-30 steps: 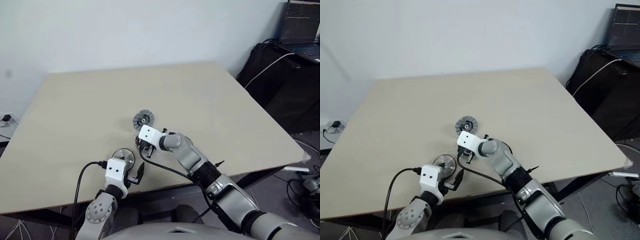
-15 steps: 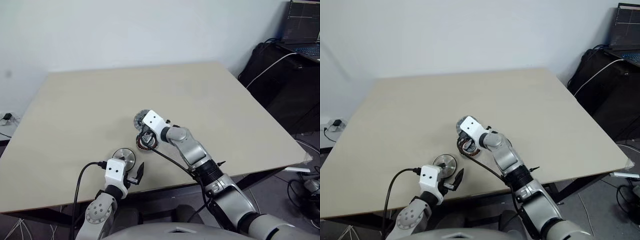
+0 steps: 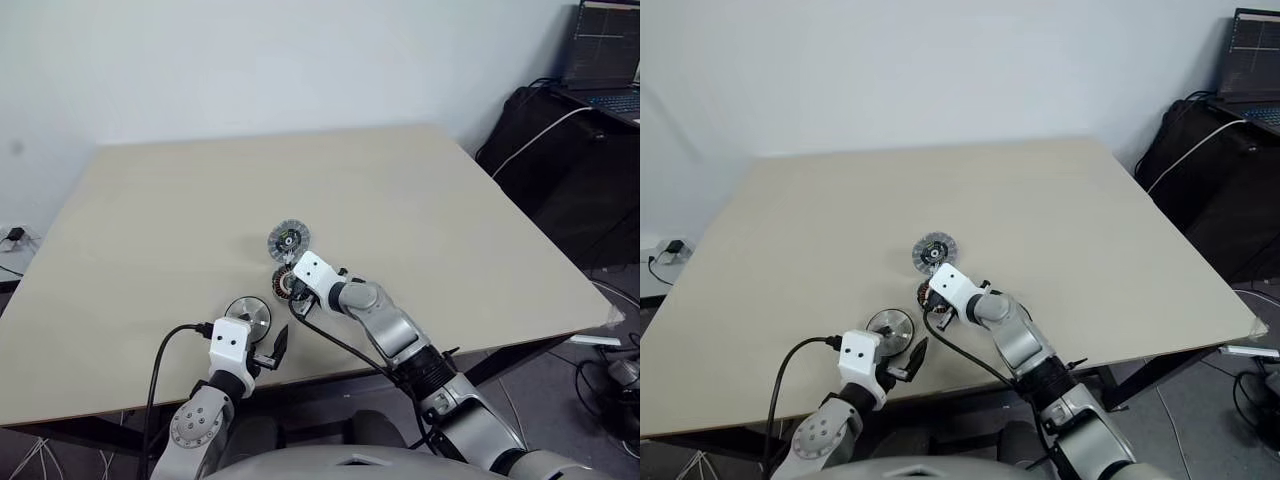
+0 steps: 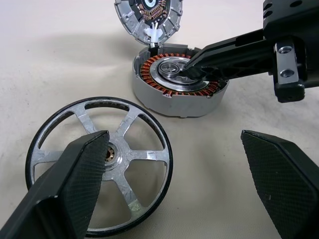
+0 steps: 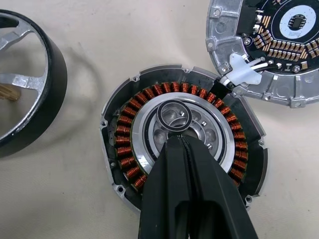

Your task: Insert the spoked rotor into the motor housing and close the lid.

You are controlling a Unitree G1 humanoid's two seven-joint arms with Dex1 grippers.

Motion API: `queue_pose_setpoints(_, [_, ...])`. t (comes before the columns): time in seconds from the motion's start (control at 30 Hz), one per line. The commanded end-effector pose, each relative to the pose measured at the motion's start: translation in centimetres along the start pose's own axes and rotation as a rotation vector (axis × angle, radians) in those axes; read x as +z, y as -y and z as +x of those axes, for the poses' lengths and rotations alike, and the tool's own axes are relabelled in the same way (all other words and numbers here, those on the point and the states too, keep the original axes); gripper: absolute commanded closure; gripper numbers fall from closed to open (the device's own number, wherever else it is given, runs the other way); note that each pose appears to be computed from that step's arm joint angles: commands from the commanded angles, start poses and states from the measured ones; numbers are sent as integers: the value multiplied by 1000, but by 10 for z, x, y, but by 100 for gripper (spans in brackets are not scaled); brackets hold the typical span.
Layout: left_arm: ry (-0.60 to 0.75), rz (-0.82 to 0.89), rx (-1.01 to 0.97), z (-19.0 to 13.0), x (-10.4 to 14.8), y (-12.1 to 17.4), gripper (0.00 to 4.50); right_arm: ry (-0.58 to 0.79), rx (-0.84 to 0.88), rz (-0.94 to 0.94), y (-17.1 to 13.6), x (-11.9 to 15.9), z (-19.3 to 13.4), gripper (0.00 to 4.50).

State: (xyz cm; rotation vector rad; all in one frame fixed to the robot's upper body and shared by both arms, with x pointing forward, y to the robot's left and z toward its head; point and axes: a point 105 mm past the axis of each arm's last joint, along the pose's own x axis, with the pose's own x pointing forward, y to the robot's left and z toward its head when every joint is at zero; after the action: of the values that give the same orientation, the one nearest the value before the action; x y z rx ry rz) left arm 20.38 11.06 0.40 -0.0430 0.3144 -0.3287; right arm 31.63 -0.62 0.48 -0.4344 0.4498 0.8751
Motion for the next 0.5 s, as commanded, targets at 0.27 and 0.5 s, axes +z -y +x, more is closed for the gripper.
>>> queue_pose_setpoints(0.27, [37, 5, -13, 0, 9, 2, 0, 71, -69, -58, 22, 30, -7, 448])
queue_pose_setpoints(0.5, [38, 7, -17, 1, 10, 3, 0, 61, -37, -99, 17, 37, -4, 448])
